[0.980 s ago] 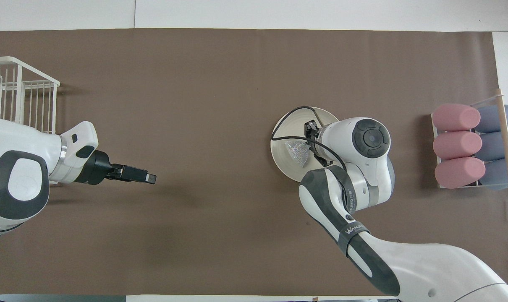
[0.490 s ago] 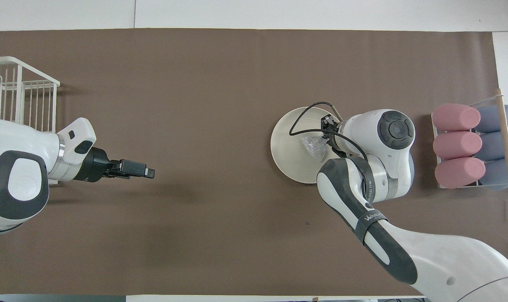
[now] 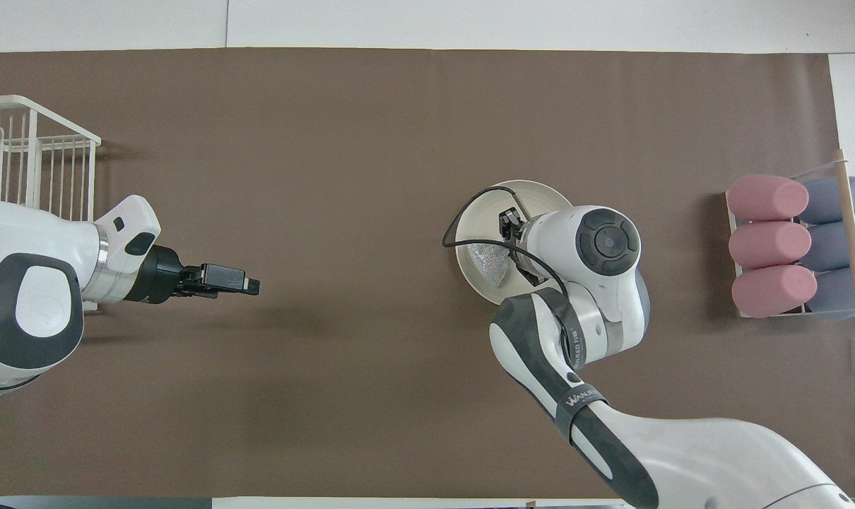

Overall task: Wipe plate with sponge
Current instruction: 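Rub the scrubber around the plate surface with the right gripper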

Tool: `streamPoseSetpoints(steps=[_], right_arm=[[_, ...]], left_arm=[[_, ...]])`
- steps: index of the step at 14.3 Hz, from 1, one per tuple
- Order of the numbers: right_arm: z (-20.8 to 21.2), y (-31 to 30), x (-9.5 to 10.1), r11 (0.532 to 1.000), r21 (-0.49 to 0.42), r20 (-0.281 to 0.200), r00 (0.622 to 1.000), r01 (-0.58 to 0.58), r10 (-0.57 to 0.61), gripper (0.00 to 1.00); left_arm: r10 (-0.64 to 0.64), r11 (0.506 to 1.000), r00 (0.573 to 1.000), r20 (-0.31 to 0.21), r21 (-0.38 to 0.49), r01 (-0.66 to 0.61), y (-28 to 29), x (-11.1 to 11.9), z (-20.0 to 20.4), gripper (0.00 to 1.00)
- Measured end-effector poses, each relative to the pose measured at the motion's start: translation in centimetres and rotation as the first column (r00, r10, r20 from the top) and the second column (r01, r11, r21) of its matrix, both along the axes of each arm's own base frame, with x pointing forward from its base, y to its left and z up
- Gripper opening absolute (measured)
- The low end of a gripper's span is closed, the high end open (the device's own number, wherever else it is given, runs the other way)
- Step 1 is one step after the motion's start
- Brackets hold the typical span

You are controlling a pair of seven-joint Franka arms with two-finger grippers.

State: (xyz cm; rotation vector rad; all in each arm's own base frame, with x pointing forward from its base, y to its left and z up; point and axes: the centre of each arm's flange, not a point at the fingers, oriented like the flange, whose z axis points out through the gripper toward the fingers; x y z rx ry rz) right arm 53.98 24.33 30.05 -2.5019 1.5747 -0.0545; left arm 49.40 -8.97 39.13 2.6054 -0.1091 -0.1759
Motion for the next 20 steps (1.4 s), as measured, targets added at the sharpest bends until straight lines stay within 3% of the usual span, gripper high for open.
streamPoseSetpoints(steps=[3,11,16,20], right_arm=[[-0.1,0.0,0.0,1.000,0.002,0.002,1.000,0.002,-0.002,0.12],[-0.2,-7.1,2.6,0.995,-0.032,0.027,0.995,-0.091,0.092,0.12],[-0.2,-4.9,1.8,0.995,-0.025,0.022,0.995,-0.098,0.098,0.12],[-0.2,-0.5,0.1,0.999,-0.005,0.007,0.999,-0.049,0.049,0.12]], left_arm=[[0.003,1.000,1.000,0.005,0.002,-0.003,0.0,0.1,0.0,1.00],[0.011,1.000,1.000,0.020,0.006,-0.012,0.1,0.3,0.1,1.00],[0.014,1.000,1.000,0.023,0.007,-0.014,0.2,0.4,0.0,1.00],[0.015,1.000,1.000,0.025,0.008,-0.016,0.2,0.4,0.0,1.00]])
